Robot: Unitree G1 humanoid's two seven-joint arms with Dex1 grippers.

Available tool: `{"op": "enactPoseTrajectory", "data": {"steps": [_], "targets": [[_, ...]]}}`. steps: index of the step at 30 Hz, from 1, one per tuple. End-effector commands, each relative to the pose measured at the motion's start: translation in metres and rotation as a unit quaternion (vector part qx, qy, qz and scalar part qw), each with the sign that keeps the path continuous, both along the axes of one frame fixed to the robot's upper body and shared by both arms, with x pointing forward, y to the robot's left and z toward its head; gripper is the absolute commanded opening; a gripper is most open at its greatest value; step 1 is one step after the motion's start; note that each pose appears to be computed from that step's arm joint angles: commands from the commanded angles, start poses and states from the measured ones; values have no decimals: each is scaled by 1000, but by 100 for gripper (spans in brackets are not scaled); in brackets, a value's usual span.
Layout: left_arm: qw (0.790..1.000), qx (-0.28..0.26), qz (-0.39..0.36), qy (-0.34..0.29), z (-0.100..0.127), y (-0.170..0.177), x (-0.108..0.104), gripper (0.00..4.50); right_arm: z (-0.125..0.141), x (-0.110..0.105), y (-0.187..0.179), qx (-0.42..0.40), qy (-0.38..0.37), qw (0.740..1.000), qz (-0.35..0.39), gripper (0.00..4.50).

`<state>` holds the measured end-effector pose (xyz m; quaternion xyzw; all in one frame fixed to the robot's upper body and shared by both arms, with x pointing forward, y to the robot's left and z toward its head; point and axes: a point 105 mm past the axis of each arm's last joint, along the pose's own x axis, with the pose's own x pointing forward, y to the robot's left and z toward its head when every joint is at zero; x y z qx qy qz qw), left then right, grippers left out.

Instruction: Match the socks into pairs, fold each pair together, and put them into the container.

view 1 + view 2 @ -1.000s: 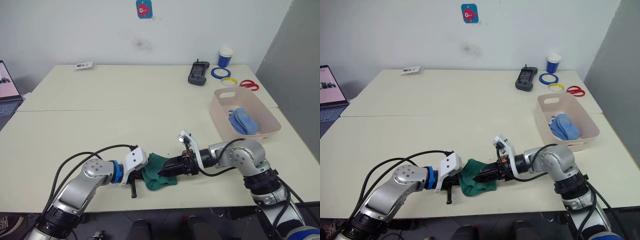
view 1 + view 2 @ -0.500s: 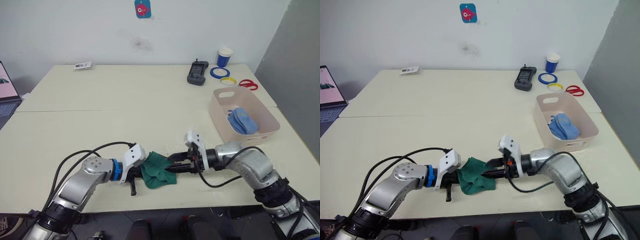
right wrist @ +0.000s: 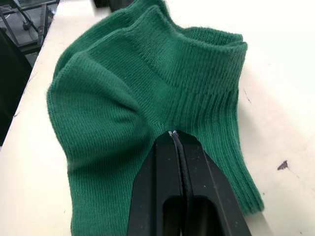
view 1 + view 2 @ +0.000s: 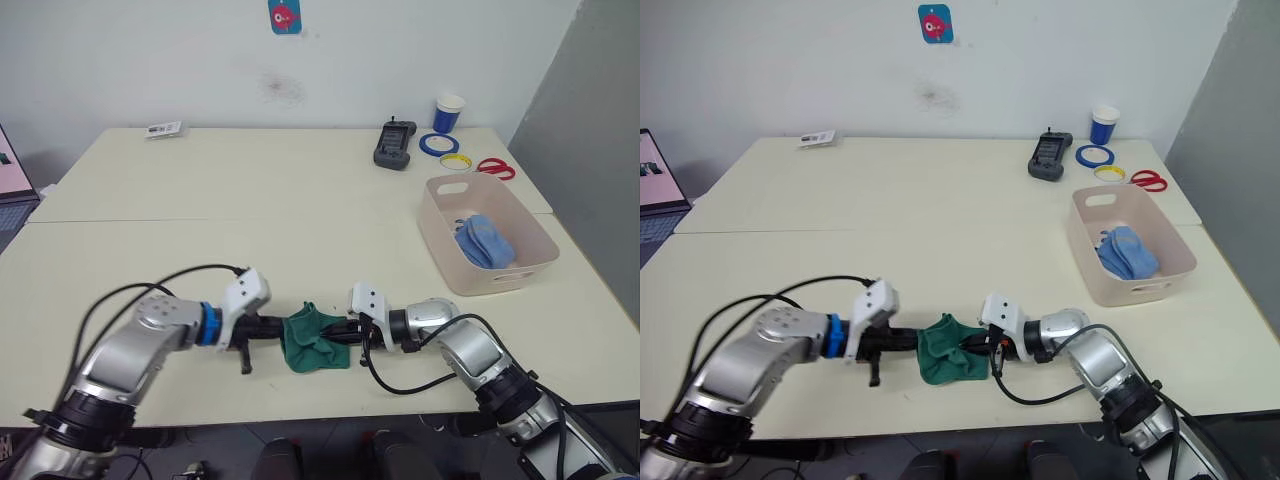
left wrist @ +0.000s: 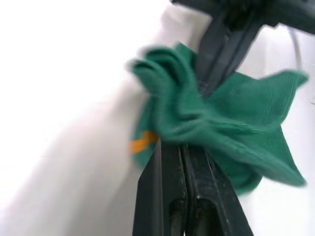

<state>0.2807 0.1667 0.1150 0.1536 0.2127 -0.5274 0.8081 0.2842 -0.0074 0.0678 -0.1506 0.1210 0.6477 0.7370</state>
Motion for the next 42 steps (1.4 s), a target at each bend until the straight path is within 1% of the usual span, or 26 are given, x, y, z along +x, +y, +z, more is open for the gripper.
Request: {"op": "enactPoseTrajectory", "data": {"steps": [1,4,6,8,11,14,17,20,21,24,25,26,30,31,35,42], "targets": [[998,-16,-22,-48,34,-3,0,0,0,0,1,4,-4,1000,-2,6],[996,-48,-44,-58,45,-22,-4,0,2,0,3,8,-4,1000,-2,6],[995,-60,-65,-48,41,-37,-11,0,3,-1,3,7,-5,1000,0,6],[995,-48,-75,-39,28,-44,-16,0,5,-1,2,9,-4,1000,-1,6],[996,-9,-80,-25,2,-41,-23,0,13,1,-2,18,0,1000,-11,6],[997,37,-70,-25,-23,-29,-22,0,24,-3,-10,30,32,999,-23,6],[996,61,-60,-20,-42,-18,-20,0,34,-11,-23,32,65,997,-32,6],[997,62,-52,-10,-52,-13,-19,0,40,-14,-32,41,125,989,-74,65],[997,60,-50,-7,-54,-13,-19,0,41,-16,-35,40,140,986,-82,99],[997,54,-44,7,-58,-12,-20,0,31,-23,-48,3,248,959,-139,200],[998,51,-43,8,-58,-12,-20,0,30,-24,-49,5,287,945,-155,242],[998,47,-42,9,-58,-13,-21,0,29,-24,-49,9,312,935,-166,273],[998,42,-42,9,-57,-16,-19,0,22,-21,-47,8,381,902,-200,421],[998,42,-43,9,-57,-16,-19,0,20,-22,-43,19,402,894,-196,446],[998,43,-40,7,-56,-15,-17,0,21,-20,-24,51,445,875,-183,446],[998,44,-36,5,-54,-13,-15,0,18,-19,8,72,491,851,-174,446]]}}
